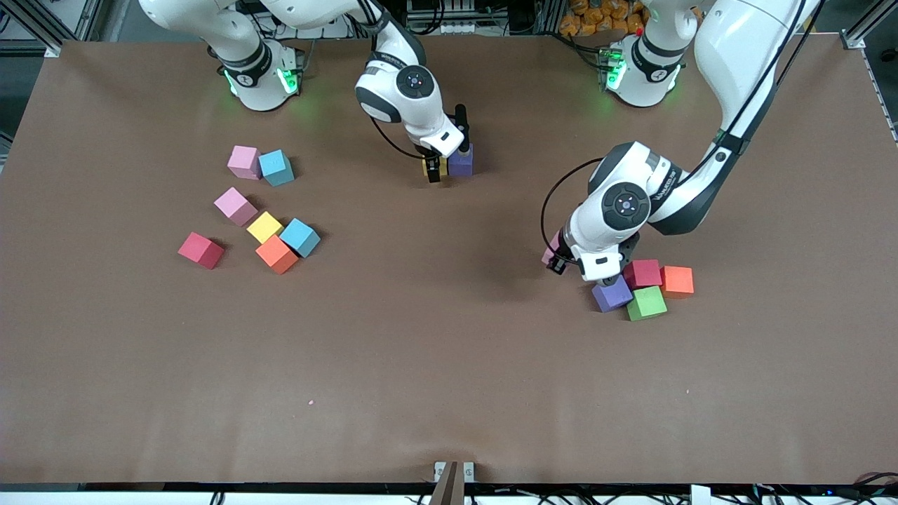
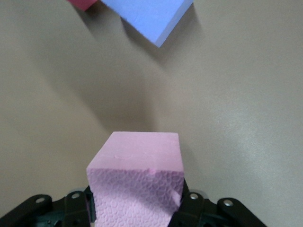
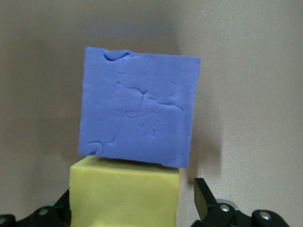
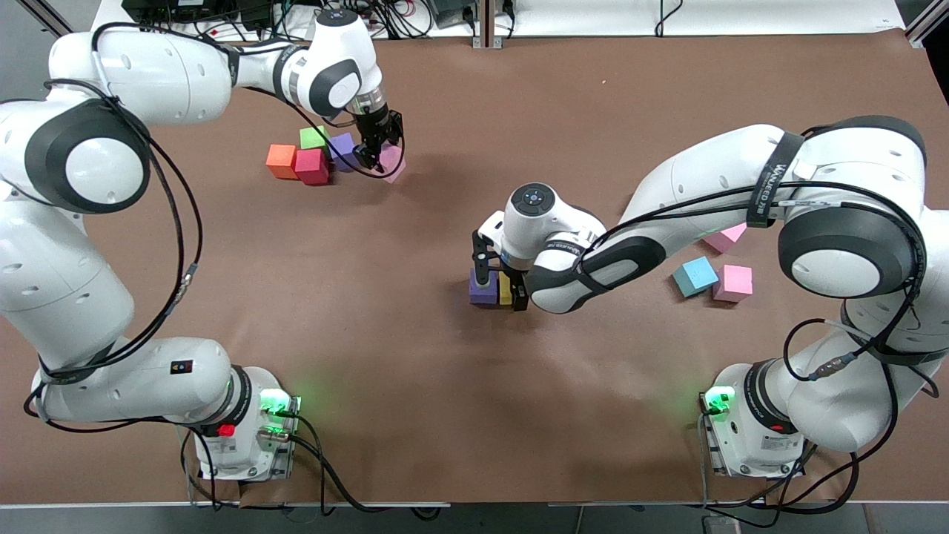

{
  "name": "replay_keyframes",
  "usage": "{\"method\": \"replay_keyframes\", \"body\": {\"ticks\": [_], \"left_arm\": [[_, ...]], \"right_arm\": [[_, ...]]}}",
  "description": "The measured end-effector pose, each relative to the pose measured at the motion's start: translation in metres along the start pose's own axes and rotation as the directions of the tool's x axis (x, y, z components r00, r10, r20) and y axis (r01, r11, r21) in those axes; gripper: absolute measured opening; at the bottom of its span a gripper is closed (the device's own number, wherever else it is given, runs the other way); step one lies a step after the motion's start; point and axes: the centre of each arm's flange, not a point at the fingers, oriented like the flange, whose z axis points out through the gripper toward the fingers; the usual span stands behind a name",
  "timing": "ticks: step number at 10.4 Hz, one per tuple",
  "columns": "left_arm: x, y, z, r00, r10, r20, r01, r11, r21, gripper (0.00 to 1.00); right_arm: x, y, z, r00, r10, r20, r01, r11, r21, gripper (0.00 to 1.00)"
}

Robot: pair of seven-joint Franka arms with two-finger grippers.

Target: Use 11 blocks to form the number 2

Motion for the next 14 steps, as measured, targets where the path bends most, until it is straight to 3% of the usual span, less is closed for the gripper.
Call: {"method": "replay_keyframes", "body": {"ticks": [9, 14], "left_arm": [[-0.08, -0.015, 0.026, 0.974, -0.225, 0.022, 0.224, 0.974, 0.034, 0.59], [-0.118, -0.035, 0.045, 0.94, -0.337, 0.051, 0.336, 0.942, 0.026, 0.59]], "right_arm": [[-0.006, 0.006, -0.077, 0.997, 0.034, 0.071, -0.032, 0.999, -0.028, 1.0], [-0.076, 0.069, -0.133, 0.978, 0.169, 0.122, -0.164, 0.985, -0.049, 1.0]]}}
